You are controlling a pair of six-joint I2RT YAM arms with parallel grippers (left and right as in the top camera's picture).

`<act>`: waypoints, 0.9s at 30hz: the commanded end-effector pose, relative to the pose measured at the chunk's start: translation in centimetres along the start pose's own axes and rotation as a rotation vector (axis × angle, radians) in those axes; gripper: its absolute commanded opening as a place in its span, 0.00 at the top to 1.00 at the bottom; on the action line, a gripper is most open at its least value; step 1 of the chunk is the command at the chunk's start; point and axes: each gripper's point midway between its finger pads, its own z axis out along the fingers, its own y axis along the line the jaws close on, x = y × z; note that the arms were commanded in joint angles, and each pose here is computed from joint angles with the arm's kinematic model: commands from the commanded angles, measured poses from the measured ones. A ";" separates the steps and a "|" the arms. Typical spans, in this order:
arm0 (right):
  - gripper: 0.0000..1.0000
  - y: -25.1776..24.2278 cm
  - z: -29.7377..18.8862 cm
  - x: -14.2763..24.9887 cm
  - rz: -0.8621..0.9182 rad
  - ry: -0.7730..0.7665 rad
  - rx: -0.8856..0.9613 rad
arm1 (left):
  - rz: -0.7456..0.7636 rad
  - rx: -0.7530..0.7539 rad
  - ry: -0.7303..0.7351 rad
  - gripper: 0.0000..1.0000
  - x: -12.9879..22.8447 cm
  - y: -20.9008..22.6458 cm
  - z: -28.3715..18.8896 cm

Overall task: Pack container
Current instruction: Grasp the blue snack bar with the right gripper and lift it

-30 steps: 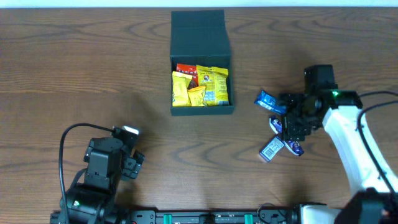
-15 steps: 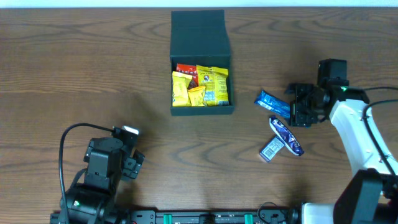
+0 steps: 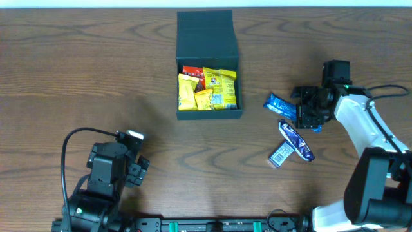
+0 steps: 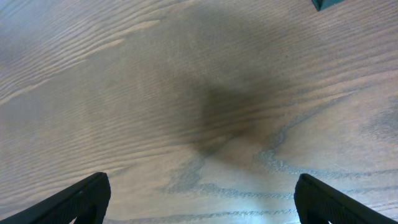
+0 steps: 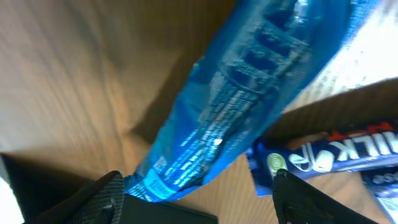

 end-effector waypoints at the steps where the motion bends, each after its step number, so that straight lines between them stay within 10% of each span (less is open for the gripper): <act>1: 0.25 0.1 0.3 0.2 -0.004 -0.001 0.000 | 0.005 -0.018 0.004 0.05 0.1 0.4 0.0; 12: 0.31 -0.8 3.5 0.9 0.031 0.038 0.065 | 0.005 -0.018 0.004 0.05 0.1 0.4 0.0; 27: 0.64 -0.9 4.5 1.0 -0.061 0.043 0.074 | 0.005 -0.018 0.004 0.05 0.1 0.4 0.0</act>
